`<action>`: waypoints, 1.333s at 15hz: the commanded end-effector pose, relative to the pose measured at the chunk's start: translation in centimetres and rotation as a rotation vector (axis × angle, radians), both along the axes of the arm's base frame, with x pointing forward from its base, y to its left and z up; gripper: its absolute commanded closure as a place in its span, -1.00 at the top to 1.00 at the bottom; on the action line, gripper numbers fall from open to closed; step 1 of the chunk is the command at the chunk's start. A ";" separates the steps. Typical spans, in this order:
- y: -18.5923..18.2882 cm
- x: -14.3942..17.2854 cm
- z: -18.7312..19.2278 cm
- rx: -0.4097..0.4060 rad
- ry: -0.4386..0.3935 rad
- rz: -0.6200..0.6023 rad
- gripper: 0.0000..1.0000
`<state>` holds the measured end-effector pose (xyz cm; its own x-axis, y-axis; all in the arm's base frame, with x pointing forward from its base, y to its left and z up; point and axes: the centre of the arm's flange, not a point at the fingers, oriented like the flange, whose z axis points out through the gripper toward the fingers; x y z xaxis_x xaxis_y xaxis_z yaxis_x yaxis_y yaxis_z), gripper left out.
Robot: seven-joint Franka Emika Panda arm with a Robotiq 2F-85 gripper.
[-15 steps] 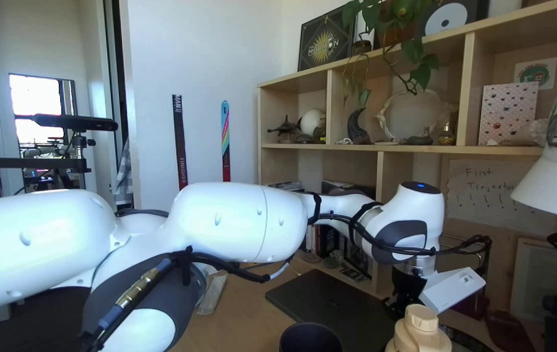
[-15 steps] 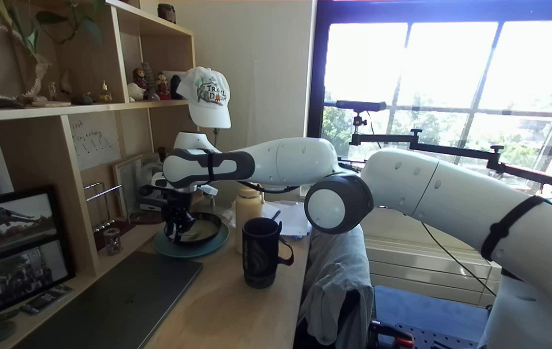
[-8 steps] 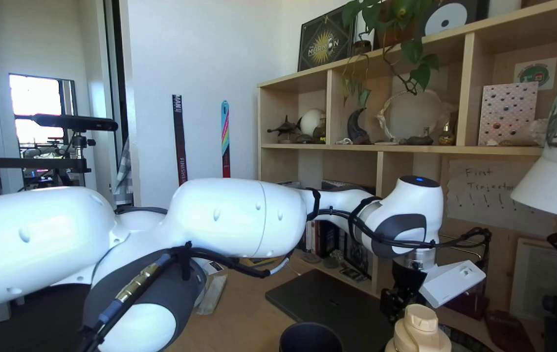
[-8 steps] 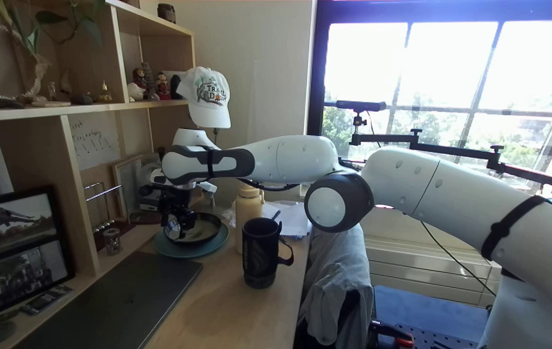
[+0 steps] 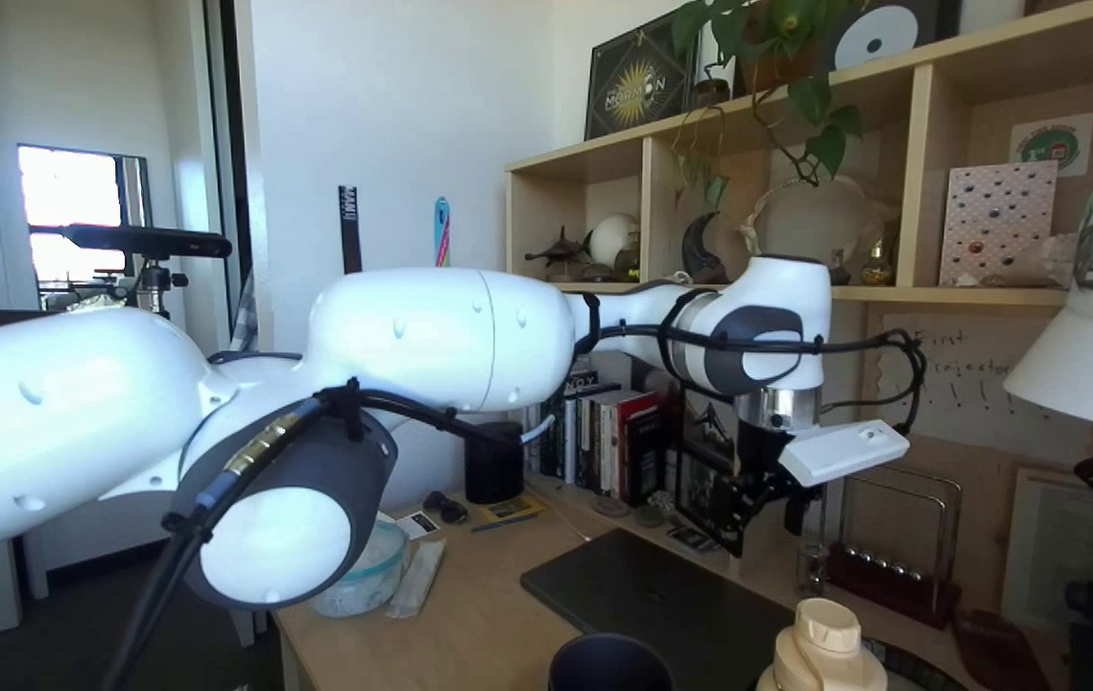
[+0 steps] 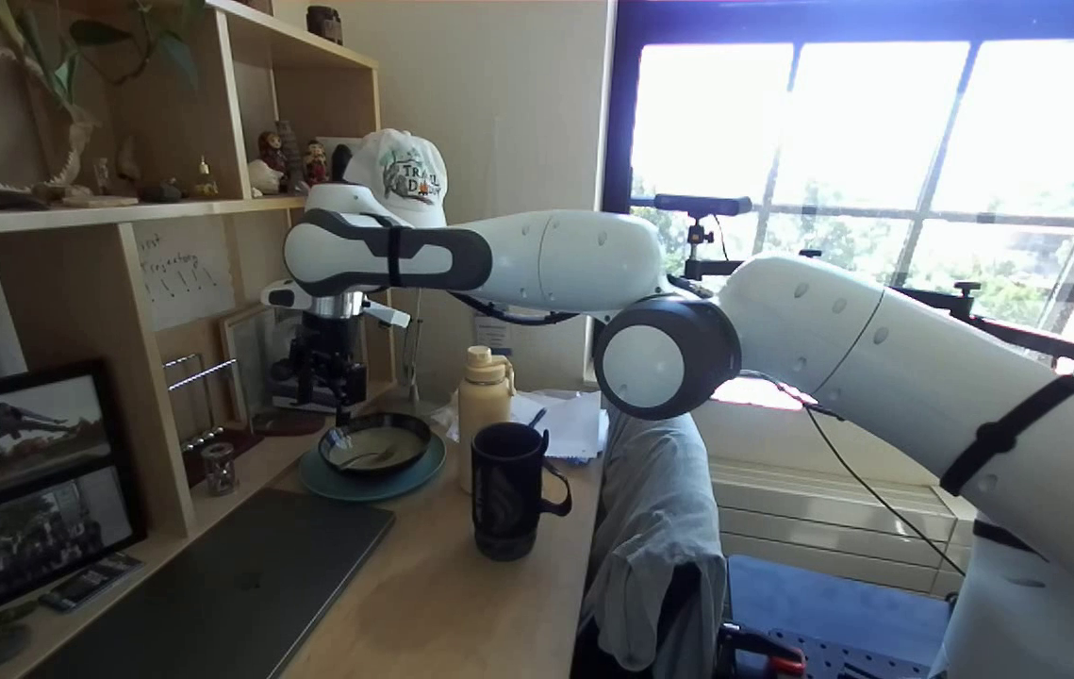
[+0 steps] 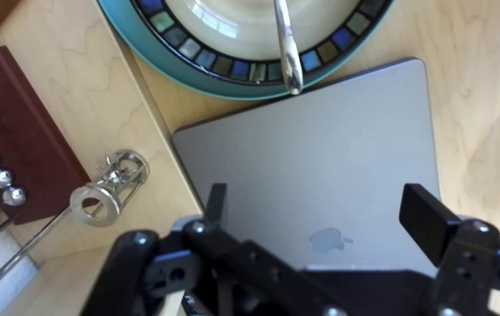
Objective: Pick up the fork and put it in the black bowl
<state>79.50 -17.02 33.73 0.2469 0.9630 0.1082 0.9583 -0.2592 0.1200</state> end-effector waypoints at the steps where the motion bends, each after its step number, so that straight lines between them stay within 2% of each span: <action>1: 1.0 3.3 5.4 -0.049 0.098 -0.017 1.00; 5: 3.0 1.5 9.5 -0.096 0.152 -0.024 1.00; 11: 6.0 -0.6 13.7 -0.154 0.134 -0.044 1.00; 20: 8.0 -1.1 14.9 -0.179 0.126 -0.089 1.00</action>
